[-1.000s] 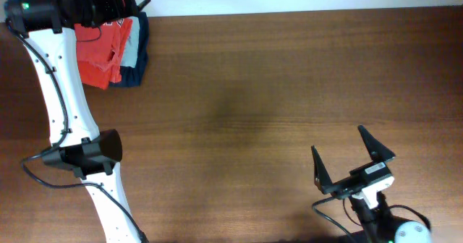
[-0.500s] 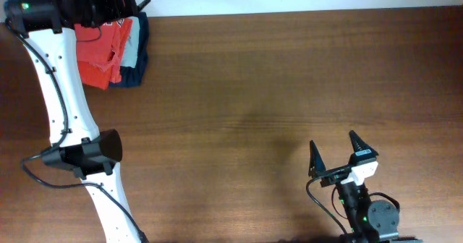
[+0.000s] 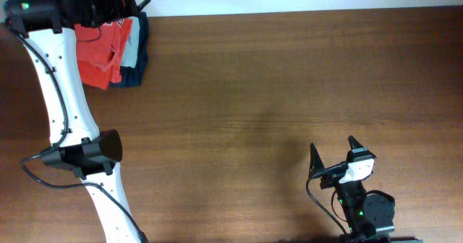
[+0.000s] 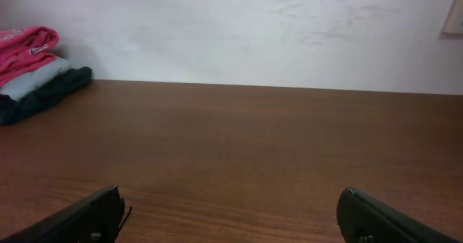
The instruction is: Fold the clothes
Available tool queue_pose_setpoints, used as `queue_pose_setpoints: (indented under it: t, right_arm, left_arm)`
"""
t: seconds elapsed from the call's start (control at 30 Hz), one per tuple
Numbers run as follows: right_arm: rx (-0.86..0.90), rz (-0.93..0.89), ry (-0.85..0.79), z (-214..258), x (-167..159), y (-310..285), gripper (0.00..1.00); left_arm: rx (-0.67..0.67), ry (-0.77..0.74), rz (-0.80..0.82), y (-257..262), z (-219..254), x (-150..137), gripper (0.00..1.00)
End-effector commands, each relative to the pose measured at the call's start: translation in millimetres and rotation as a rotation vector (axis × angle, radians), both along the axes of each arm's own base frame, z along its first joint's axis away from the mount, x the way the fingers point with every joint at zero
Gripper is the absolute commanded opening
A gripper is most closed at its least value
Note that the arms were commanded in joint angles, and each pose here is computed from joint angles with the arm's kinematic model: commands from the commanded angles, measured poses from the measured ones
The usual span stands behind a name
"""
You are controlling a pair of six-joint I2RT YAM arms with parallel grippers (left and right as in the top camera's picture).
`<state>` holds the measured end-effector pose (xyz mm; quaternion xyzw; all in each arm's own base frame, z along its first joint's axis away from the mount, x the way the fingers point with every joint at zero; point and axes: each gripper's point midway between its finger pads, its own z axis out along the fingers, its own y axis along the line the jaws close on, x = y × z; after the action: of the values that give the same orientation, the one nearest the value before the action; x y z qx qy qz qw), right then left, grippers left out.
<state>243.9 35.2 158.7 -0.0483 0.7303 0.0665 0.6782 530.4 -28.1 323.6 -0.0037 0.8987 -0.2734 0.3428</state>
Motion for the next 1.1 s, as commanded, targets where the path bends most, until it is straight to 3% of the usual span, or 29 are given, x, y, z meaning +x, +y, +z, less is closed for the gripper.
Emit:
queue_pose_setpoints:
  t: [0.0, 0.57, 0.67, 0.83, 1.07]
  right_arm:
    - [0.010, -0.028, 0.003, -2, 0, -5, 0.98]
    - [0.010, -0.028, 0.003, -2, 0, -5, 0.98]
    - [0.010, -0.028, 0.003, -2, 0, -5, 0.99]
    - [0.010, -0.028, 0.003, -2, 0, -5, 0.98]
    - [0.010, -0.028, 0.003, -2, 0, -5, 0.99]
  left_arm:
    - [0.004, 0.007, -0.010, -2, -5, 2, 0.99]
    - [0.003, 0.014, -0.010, -2, -8, 3, 0.99]
    - [0.008, -0.022, -0.022, -9, 10, -6, 0.99]
    - [0.015, -0.106, -0.089, -47, 72, -59, 0.99]
    - [0.007, -0.054, -0.165, -79, 91, -164, 0.99]
